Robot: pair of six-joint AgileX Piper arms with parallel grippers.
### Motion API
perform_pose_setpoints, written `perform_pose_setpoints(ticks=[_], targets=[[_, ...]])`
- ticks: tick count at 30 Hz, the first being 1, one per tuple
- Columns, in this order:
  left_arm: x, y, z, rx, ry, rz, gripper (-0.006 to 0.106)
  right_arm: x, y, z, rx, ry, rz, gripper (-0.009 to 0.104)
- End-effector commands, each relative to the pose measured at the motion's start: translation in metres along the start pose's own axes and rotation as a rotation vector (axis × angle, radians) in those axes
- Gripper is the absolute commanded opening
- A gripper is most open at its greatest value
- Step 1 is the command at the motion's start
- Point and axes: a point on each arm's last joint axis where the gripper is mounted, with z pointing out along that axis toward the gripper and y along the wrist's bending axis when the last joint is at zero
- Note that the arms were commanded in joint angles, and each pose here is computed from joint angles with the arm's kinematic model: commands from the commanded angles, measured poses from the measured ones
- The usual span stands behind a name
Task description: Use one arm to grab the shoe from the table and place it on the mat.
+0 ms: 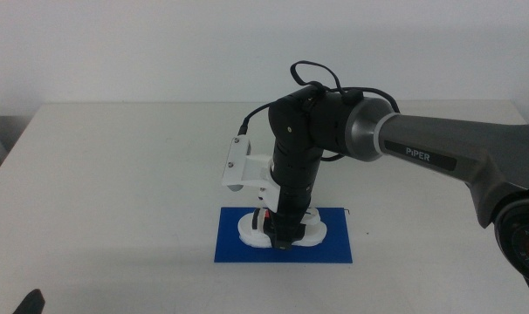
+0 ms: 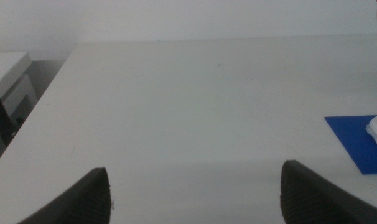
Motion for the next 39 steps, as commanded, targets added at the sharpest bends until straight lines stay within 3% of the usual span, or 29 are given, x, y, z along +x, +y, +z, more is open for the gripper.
perform_pose_setpoints(ticks=[1,5,10,14,18,25,29,33,39], targets=[[-0.006,0.000,-0.001,0.000,-0.086,-0.011,0.094,-0.005,-0.008,-0.037,0.084,-0.077,-0.011,0.036],[-0.006,0.000,-0.001,0.000,-0.086,-0.011,0.094,-0.005,-0.008,-0.037,0.089,-0.073,-0.018,0.043],[-0.006,0.000,-0.001,0.000,-0.086,-0.011,0.094,-0.005,-0.008,-0.037,0.091,-0.075,-0.018,0.076],[-0.006,0.000,-0.001,0.000,-0.086,-0.011,0.094,-0.004,-0.006,-0.053,0.101,-0.092,-0.011,0.092],[-0.006,0.000,-0.001,0.000,-0.086,-0.011,0.094,0.003,-0.006,-0.110,0.181,-0.187,0.071,0.092],[-0.006,0.000,-0.001,0.000,-0.086,-0.011,0.094,0.067,-0.004,-0.217,0.294,-0.229,0.369,0.092],[-0.006,0.000,-0.001,0.000,-0.086,-0.011,0.094,0.110,-0.003,-0.249,0.281,-0.213,0.581,0.092],[-0.006,0.000,-0.001,0.000,-0.086,-0.011,0.094,0.163,0.010,-0.277,0.372,-0.282,0.780,0.092],[-0.006,0.000,-0.001,0.000,-0.086,-0.011,0.094,0.224,0.058,-0.283,0.530,-0.406,0.919,0.092]])
